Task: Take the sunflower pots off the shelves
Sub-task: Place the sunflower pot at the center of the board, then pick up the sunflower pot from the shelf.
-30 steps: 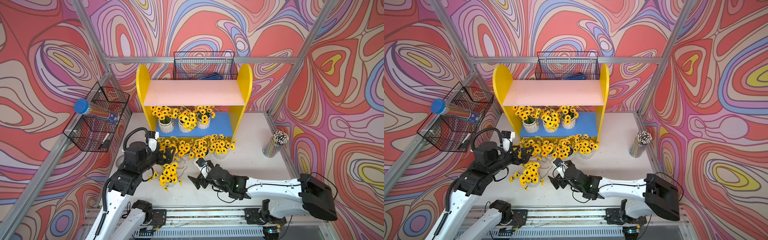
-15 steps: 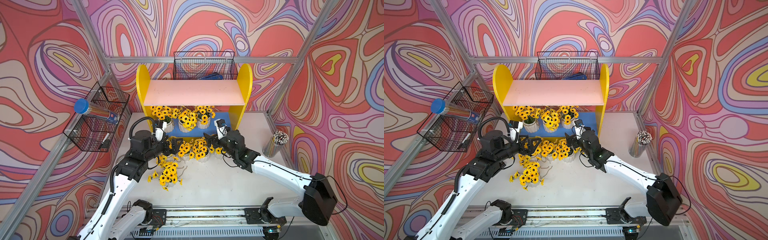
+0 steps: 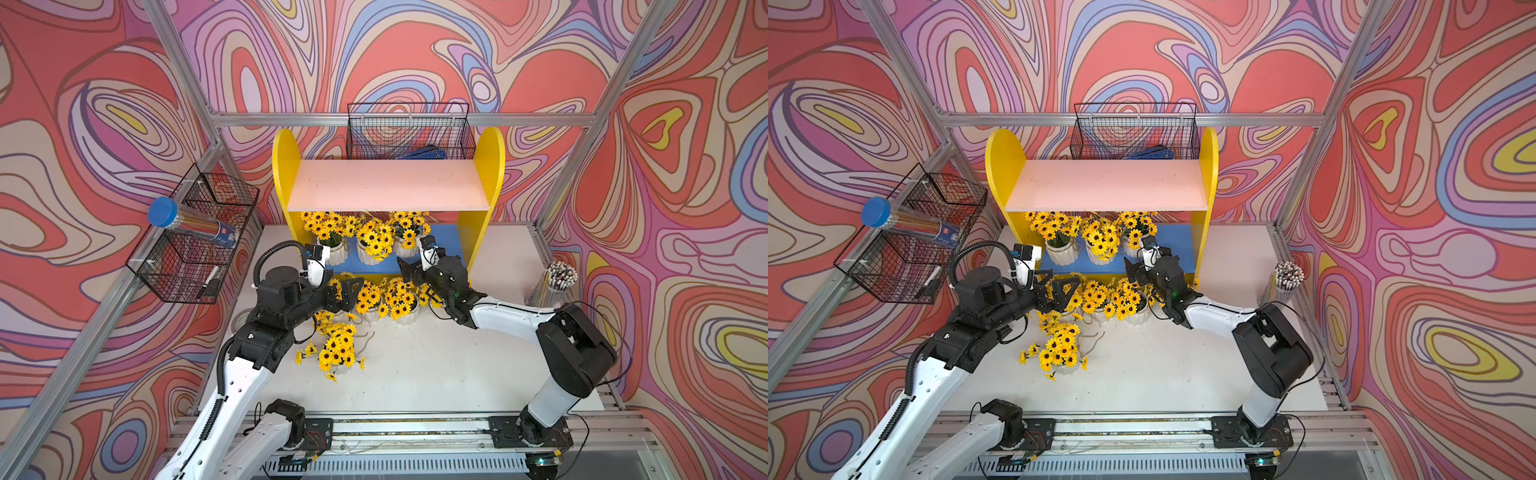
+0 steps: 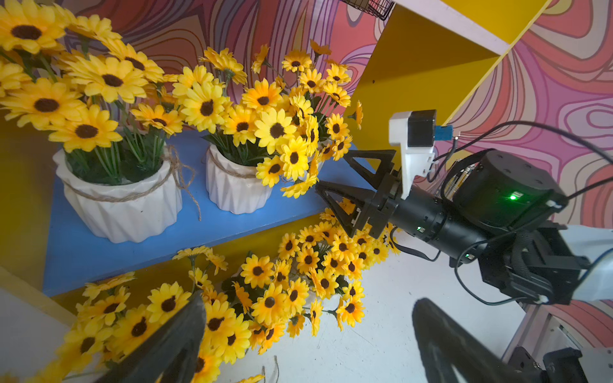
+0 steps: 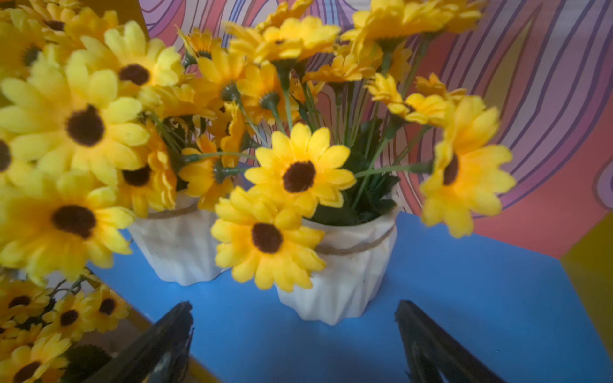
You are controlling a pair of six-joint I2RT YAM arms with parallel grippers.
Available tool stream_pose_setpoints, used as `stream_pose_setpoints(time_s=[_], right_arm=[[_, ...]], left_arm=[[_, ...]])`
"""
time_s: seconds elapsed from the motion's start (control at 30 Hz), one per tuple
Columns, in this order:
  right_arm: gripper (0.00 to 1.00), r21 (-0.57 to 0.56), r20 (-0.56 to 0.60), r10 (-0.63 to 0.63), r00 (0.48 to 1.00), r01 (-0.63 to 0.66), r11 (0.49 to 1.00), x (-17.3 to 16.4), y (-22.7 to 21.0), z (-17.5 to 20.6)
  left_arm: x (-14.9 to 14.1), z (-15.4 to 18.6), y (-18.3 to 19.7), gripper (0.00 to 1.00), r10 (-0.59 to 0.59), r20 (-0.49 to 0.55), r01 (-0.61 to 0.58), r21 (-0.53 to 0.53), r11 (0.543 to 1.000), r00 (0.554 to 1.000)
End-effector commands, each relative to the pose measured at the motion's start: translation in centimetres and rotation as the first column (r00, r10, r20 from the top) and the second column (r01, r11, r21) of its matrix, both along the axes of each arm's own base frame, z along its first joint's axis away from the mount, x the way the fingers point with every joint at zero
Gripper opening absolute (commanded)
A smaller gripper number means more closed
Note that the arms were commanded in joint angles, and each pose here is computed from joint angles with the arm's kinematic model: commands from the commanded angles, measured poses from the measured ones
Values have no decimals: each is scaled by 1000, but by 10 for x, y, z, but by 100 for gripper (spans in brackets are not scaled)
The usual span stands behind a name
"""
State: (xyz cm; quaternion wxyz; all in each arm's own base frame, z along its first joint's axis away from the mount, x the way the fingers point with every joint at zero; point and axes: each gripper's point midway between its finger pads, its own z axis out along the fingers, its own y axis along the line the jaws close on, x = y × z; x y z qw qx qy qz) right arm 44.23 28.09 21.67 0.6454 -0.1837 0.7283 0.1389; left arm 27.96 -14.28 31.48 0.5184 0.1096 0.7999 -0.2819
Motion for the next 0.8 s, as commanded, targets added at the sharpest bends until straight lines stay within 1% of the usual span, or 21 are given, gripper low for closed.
stream_pose_setpoints(time_s=[0.0, 0.13, 0.37, 0.47, 0.77], right_arm=[[98, 19, 97, -61, 993, 60, 998, 20, -5, 16], [98, 5, 110, -58, 992, 57, 998, 31, -3, 10], [98, 10, 169, -82, 982, 81, 997, 39, -8, 12], [98, -2, 164, -46, 985, 47, 999, 45, 1, 11], [98, 13, 177, -45, 983, 44, 999, 60, 3, 12]], left_arm=[[2, 4, 1, 98, 1, 36, -1, 9, 1000, 999], [2, 2, -1, 98, -11, 34, 11, 7, 1000, 999], [3, -1, -3, 98, -17, 30, 17, 9, 1000, 999], [5, -3, -3, 98, -16, 22, 16, 11, 1000, 1000], [7, -5, -3, 98, -16, 15, 16, 13, 1000, 1000]])
